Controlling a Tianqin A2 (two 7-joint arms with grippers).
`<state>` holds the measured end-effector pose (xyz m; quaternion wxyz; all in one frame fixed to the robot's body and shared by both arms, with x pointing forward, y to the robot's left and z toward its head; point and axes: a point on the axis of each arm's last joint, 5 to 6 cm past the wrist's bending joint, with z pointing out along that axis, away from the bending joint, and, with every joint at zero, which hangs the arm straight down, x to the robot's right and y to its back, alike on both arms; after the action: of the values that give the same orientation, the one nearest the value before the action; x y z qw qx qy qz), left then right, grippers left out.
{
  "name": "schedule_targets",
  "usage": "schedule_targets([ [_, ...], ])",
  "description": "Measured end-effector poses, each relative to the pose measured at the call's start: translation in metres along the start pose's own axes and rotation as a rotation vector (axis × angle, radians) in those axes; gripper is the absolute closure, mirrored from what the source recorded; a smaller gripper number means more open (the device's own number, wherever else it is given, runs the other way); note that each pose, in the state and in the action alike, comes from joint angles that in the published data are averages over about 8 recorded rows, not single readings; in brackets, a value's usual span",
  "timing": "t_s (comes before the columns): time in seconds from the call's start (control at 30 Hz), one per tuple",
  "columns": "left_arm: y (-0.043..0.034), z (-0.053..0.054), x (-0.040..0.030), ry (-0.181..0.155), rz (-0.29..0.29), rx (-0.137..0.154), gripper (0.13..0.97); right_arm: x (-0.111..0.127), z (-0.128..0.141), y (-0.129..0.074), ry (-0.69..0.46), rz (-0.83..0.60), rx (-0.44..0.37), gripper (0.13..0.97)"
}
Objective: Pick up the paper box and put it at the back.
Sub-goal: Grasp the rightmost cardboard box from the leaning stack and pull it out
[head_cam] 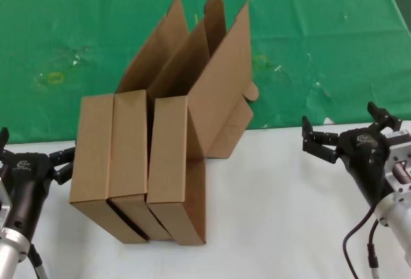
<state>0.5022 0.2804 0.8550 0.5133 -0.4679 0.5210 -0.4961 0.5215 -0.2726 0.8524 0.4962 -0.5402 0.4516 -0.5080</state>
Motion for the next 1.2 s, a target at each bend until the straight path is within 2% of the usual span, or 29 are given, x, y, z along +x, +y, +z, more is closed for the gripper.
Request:
schedule_targets([
  [1.03, 0.0000, 0.0000, 0.0000, 0.000, 0.000, 0.000, 0.136, 0.0000, 0.0000, 0.0000, 0.000, 0.000, 0.000, 0.130],
  [1.2, 0.0000, 0.0000, 0.0000, 0.000, 0.000, 0.000, 0.177, 0.0000, 0.0000, 0.0000, 0.000, 0.000, 0.000, 0.130],
])
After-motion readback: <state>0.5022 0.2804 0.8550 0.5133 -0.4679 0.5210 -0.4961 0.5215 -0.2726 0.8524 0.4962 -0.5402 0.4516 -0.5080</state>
